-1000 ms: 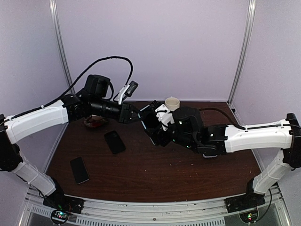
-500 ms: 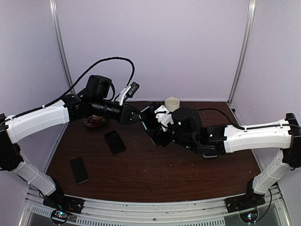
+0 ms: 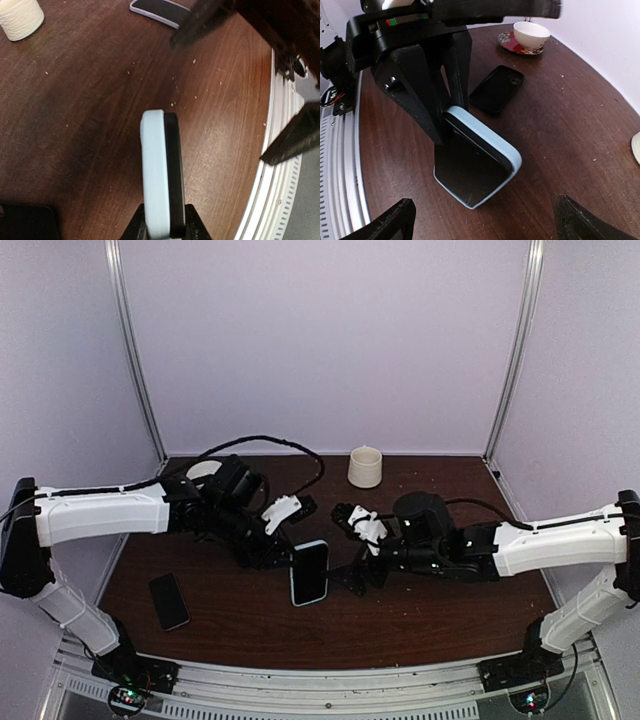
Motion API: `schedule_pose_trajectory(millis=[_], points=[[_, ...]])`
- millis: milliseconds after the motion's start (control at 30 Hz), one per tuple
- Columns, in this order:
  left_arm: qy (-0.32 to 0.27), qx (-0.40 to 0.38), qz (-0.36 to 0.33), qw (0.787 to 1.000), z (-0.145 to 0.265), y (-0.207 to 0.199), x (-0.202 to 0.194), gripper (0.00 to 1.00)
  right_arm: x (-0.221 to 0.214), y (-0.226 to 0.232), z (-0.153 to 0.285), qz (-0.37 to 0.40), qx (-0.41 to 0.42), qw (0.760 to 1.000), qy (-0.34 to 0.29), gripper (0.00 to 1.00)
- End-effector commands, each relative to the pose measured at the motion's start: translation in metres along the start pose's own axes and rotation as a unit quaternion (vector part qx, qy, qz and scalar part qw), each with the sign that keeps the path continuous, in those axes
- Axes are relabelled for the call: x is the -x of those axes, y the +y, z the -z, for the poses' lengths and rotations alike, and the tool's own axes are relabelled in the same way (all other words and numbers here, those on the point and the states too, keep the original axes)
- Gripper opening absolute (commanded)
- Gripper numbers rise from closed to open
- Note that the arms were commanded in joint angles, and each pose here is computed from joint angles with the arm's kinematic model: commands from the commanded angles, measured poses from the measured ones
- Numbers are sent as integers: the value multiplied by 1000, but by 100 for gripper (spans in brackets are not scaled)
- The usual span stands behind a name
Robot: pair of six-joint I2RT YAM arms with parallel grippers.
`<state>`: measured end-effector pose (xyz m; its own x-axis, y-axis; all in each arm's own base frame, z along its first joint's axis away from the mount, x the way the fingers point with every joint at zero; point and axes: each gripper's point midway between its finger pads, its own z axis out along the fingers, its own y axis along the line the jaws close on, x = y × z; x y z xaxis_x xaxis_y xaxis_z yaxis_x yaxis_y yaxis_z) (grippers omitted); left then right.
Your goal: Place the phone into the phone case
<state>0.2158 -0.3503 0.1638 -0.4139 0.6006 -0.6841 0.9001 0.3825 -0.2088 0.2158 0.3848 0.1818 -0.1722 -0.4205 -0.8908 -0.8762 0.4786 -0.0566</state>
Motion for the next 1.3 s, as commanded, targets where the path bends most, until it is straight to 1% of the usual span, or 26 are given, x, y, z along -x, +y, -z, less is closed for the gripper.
schedule_pose_trajectory(millis=[0, 67, 133, 233, 300, 400, 467, 633, 733, 833, 967, 1033, 1067, 1100, 1267], points=[[-16, 9, -100, 995, -5, -11, 6, 0, 6, 13, 22, -8, 115, 992, -49, 99], [-7, 15, -115, 993, -11, -11, -2, 0, 8, 6, 23, -11, 132, 988, -80, 99], [7, 22, -125, 992, -17, -8, -12, 0, 14, 2, 20, 9, 144, 983, -112, 99], [23, 34, -135, 990, -22, -2, -22, 0, 14, 1, 4, 33, 160, 978, -130, 98], [29, 40, -139, 989, -23, 1, -27, 0, 13, 1, -5, 31, 181, 973, -137, 92], [35, 48, -140, 988, -24, 4, -32, 0, 14, 3, -7, 32, 209, 962, -171, 80], [35, 50, -142, 988, -24, 5, -33, 0, 10, 5, -7, 36, 216, 959, -181, 76], [36, 45, -144, 988, -26, 3, -35, 0, -3, 7, -21, 37, 229, 960, -153, 63], [34, 45, -146, 988, -25, 3, -35, 0, -10, 9, -27, 36, 235, 961, -141, 52], [32, 44, -147, 988, -24, 2, -34, 0, -16, 9, -28, 41, 236, 962, -129, 44], [31, 41, -148, 988, -24, 1, -33, 0, -14, 10, -30, 45, 242, 961, -122, 32], [30, 39, -148, 988, -24, 0, -33, 0, -12, 10, -31, 47, 243, 961, -123, 24], [30, 39, -148, 988, -24, 0, -33, 0, -12, 10, -31, 50, 242, 961, -124, 17], [29, 38, -148, 988, -24, 0, -33, 0, -12, 9, -31, 51, 239, 962, -124, 12], [22, 36, -150, 988, -22, -2, -30, 0, -15, 10, -29, 56, 240, 962, -117, 10]])
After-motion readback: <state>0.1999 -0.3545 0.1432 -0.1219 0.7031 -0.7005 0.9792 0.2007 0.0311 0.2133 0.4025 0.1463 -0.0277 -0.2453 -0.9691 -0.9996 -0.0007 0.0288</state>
